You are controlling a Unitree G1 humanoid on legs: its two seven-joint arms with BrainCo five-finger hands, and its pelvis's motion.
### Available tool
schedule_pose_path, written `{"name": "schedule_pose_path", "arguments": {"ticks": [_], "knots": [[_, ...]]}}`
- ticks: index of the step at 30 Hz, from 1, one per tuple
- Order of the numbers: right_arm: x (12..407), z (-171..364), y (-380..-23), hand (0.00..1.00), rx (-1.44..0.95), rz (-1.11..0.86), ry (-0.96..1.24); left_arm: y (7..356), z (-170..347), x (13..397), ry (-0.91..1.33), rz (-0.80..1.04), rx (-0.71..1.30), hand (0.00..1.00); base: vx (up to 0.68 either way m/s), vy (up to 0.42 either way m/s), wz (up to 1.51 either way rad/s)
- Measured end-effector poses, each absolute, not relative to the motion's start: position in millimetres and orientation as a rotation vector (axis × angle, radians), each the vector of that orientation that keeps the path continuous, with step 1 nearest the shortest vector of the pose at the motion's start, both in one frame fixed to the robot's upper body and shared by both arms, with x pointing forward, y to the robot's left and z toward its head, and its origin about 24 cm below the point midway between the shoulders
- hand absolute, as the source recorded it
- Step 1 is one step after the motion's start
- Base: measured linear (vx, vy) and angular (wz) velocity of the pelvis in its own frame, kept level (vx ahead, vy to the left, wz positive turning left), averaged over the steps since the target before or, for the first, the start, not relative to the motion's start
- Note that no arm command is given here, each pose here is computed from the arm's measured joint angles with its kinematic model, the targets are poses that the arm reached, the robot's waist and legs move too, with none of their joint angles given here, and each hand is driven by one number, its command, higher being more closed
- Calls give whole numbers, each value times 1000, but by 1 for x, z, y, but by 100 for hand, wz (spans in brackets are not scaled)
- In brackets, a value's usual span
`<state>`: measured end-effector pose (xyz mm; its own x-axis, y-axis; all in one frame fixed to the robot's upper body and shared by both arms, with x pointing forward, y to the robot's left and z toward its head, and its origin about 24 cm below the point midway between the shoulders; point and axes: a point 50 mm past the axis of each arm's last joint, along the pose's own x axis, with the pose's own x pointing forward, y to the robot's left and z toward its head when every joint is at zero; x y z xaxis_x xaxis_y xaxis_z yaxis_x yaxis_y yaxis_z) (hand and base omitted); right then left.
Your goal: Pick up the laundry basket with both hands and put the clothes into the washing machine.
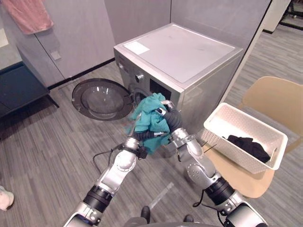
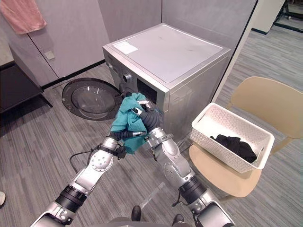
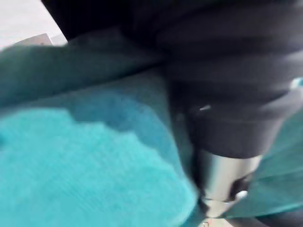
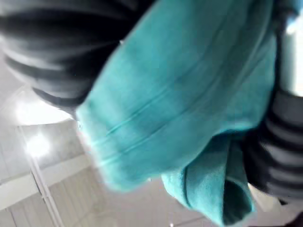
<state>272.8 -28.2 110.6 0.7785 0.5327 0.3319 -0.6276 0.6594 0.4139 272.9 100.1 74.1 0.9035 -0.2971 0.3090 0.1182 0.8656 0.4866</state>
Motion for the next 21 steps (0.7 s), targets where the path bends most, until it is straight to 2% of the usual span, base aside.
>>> {"name": "schedule_pose_path", "arguments": {"ticks": [7, 8, 12, 18, 21], "knots": [[270, 107, -26, 100, 524, 685, -170, 102, 68, 274, -361, -218, 491, 100, -57, -46, -3], [269, 107, -25, 0, 524, 687, -172, 102, 68, 274, -359, -216, 489, 100, -40, -42, -7], [268, 110, -24, 0, 524, 698, -182, 102, 67, 274, -347, -211, 451, 100, -37, -41, -5], [266, 116, -26, 0, 465, 699, -237, 97, 65, 270, -314, -163, 286, 100, -3, -9, -3], [263, 123, -38, 0, 393, 649, -312, 91, 65, 266, -312, -147, 218, 100, 23, 10, -7]]}}
